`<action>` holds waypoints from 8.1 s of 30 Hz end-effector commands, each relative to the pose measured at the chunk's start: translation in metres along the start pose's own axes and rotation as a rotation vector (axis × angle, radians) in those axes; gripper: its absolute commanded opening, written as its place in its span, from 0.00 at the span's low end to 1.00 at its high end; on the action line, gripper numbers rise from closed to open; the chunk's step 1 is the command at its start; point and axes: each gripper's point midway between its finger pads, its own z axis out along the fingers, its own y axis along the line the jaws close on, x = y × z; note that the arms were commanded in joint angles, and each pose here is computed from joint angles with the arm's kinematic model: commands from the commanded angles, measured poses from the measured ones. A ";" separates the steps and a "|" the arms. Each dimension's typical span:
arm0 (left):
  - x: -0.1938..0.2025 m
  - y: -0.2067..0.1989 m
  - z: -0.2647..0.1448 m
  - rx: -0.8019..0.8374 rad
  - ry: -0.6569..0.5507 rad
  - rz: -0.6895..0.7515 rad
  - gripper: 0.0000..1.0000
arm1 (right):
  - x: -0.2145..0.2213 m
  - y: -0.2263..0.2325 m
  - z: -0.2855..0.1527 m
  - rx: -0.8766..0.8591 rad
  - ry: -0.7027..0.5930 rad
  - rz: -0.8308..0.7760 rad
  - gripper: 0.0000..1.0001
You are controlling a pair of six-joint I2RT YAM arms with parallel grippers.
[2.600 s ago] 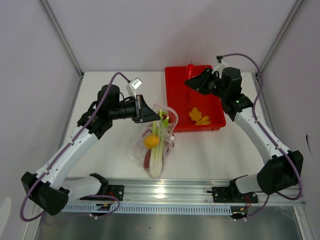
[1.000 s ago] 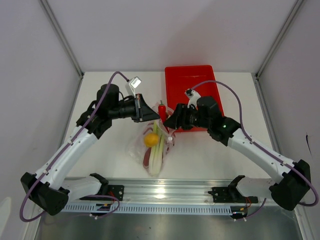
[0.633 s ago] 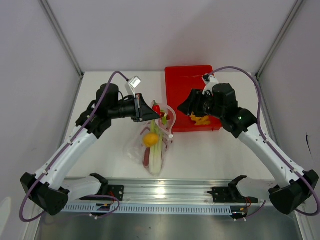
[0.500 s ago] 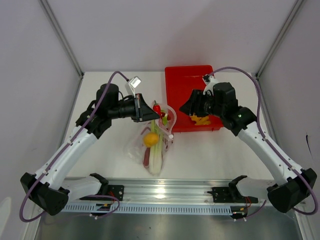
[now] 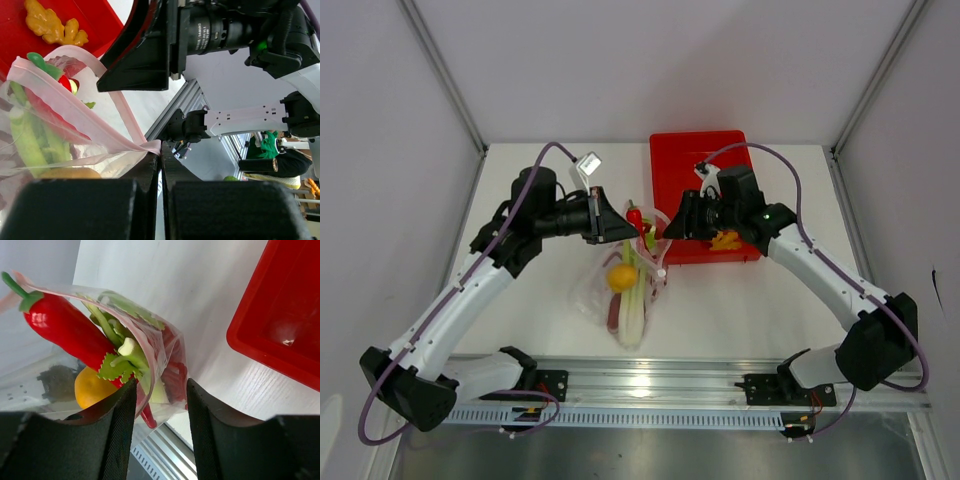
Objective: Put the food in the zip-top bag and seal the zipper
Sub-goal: Place the fake vegetable in the zipper food storage bag, then pick up the fake vegetable from the bin, then place the fake vegetable in the zipper food storage bag.
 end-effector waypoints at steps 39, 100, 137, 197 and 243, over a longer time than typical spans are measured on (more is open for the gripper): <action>-0.050 -0.021 -0.045 -0.096 -0.262 0.162 0.01 | -0.031 0.102 -0.056 -0.139 -0.086 -0.222 0.00; -0.025 -0.009 -0.040 -0.049 -0.161 0.157 0.01 | -0.120 -0.119 -0.032 0.450 -0.134 -0.003 0.72; -0.011 -0.004 -0.032 -0.009 -0.122 0.123 0.01 | -0.027 -0.267 0.079 0.550 0.237 0.162 0.08; -0.015 0.002 -0.027 -0.028 -0.120 0.106 0.01 | -0.087 0.118 -0.007 0.153 -0.142 -0.203 0.00; -0.018 -0.012 -0.040 -0.018 -0.144 0.129 0.00 | -0.028 0.112 -0.008 0.074 0.009 -0.187 0.52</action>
